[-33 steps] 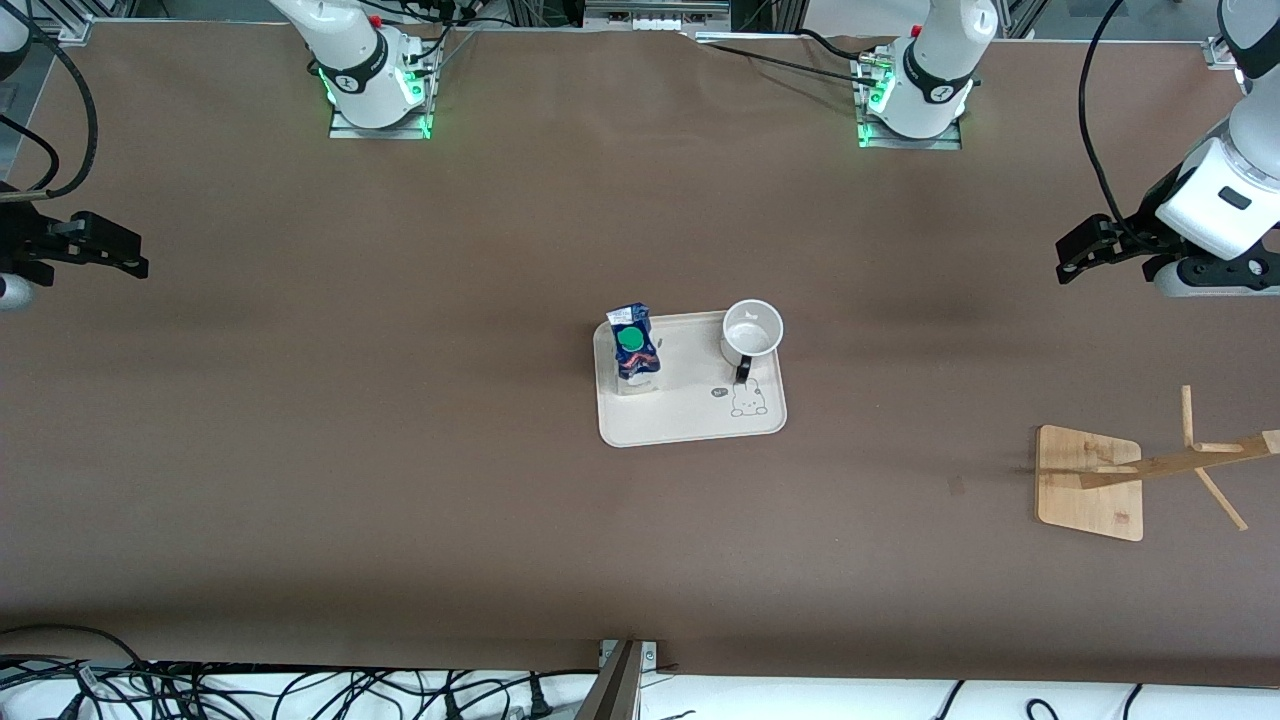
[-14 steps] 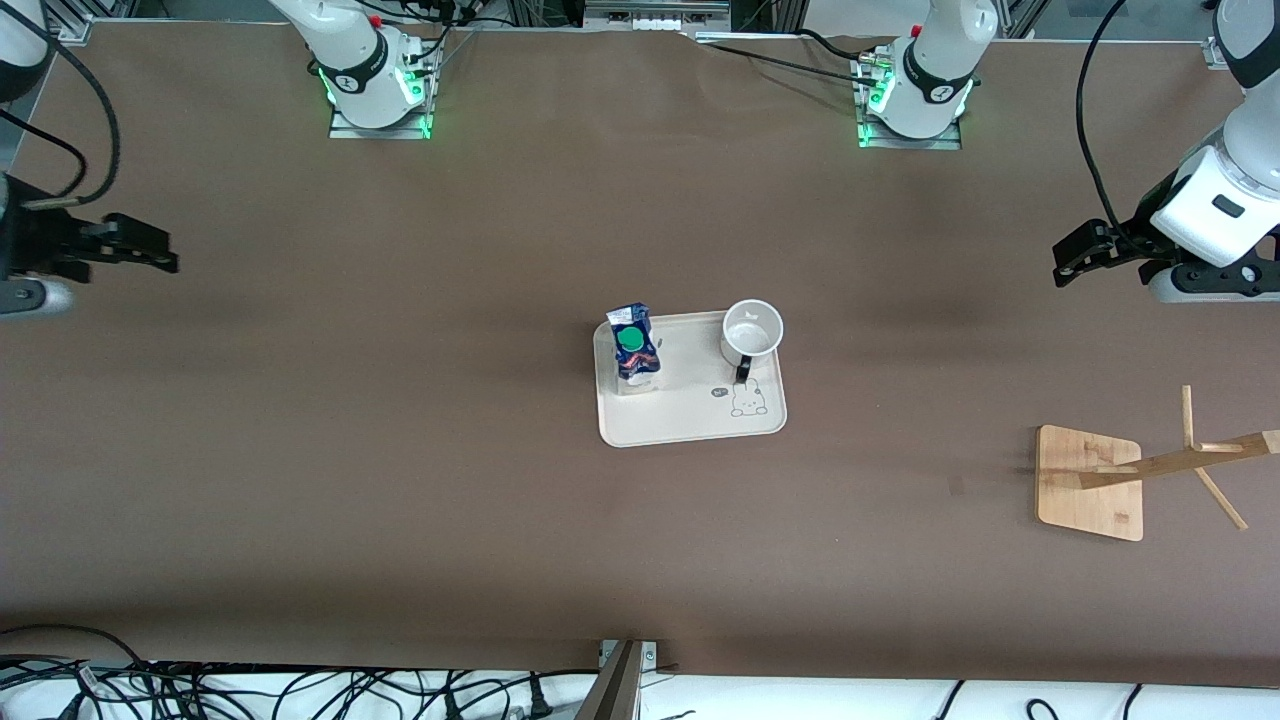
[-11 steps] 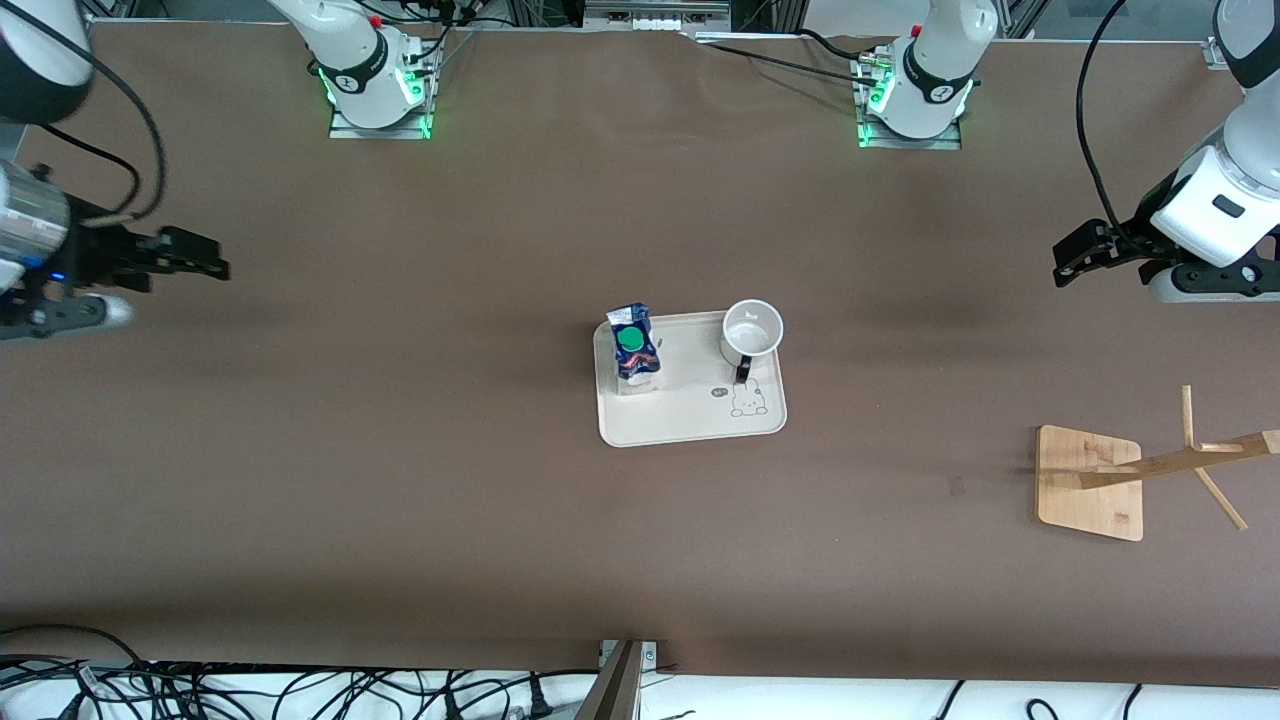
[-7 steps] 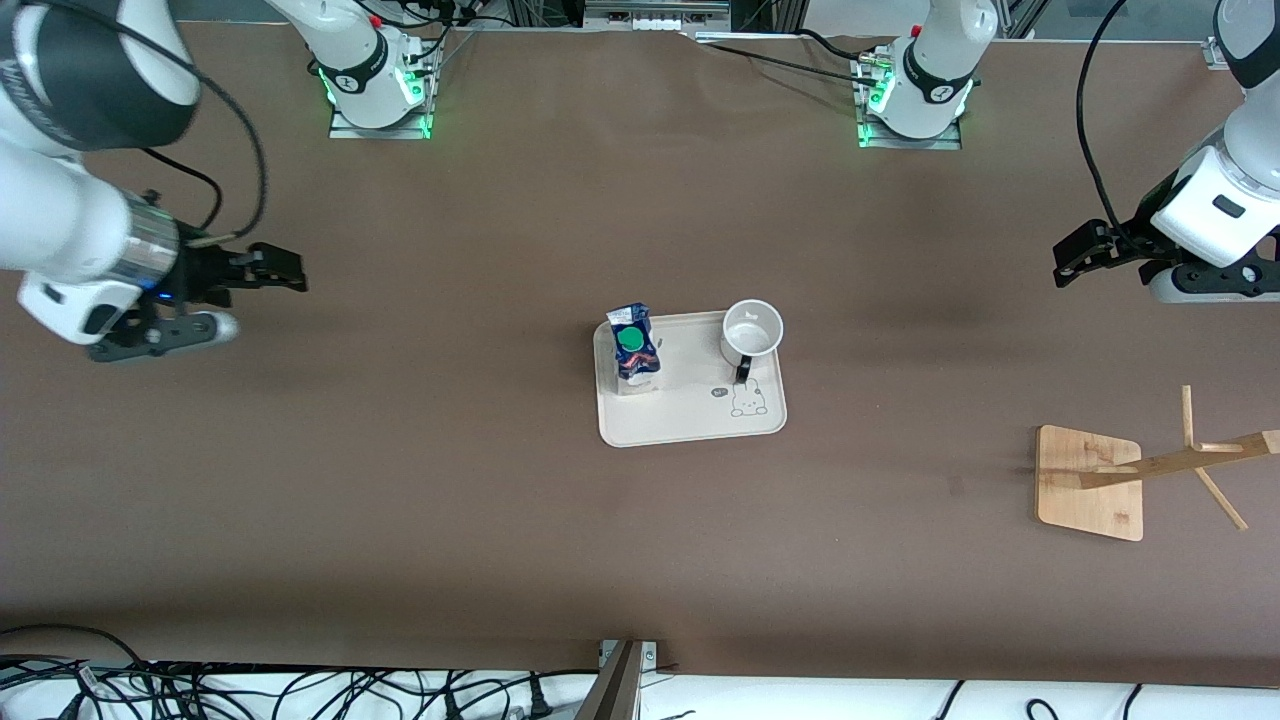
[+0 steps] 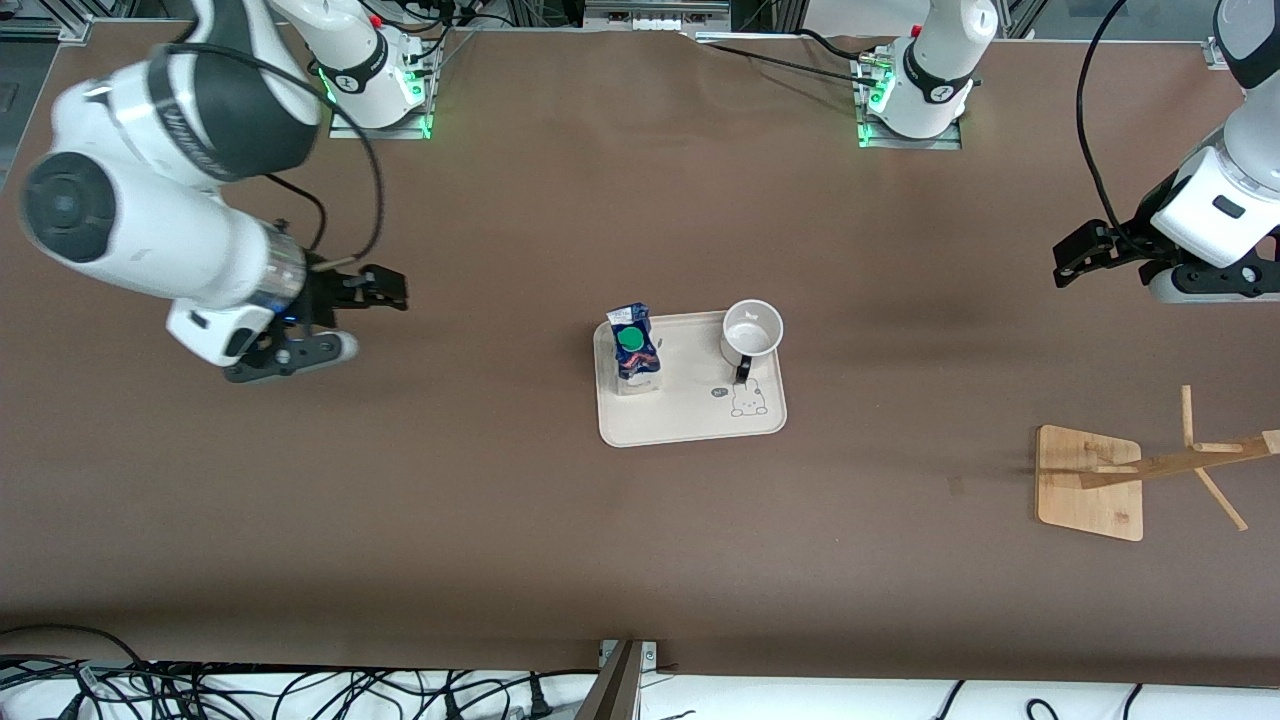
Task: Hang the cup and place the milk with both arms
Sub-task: 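Reach the right gripper toward the milk carton on the tray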
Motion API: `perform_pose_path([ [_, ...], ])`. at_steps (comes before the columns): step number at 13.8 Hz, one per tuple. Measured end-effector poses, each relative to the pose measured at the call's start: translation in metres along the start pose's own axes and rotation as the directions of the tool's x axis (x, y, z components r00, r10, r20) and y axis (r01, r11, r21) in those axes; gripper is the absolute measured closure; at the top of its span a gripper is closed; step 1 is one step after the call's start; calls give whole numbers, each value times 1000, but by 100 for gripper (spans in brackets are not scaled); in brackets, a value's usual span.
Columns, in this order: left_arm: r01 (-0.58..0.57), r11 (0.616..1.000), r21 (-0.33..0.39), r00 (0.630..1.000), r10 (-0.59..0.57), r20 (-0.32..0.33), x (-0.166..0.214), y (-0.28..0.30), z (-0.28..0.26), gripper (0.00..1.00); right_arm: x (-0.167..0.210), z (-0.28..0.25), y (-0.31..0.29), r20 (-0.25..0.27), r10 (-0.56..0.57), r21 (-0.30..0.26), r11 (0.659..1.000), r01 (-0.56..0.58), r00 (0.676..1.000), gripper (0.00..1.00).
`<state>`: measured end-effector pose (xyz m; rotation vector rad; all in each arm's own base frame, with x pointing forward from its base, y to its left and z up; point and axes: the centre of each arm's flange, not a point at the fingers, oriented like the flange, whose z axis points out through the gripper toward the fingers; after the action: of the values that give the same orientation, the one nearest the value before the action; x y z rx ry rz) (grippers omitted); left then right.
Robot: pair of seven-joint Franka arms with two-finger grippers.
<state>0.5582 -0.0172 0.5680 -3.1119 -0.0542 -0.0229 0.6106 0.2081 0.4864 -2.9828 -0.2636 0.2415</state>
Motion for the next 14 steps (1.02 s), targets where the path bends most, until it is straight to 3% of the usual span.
perform_pose_path([
  [6,0,1000,0,1000,0,-1,0,0,0,0,11,34,-82,-26,85,2,996,-85,996,0],
  [14,0,1000,0,1000,0,-1,0,0,0,0,39,72,-186,-80,204,50,978,-200,976,0],
])
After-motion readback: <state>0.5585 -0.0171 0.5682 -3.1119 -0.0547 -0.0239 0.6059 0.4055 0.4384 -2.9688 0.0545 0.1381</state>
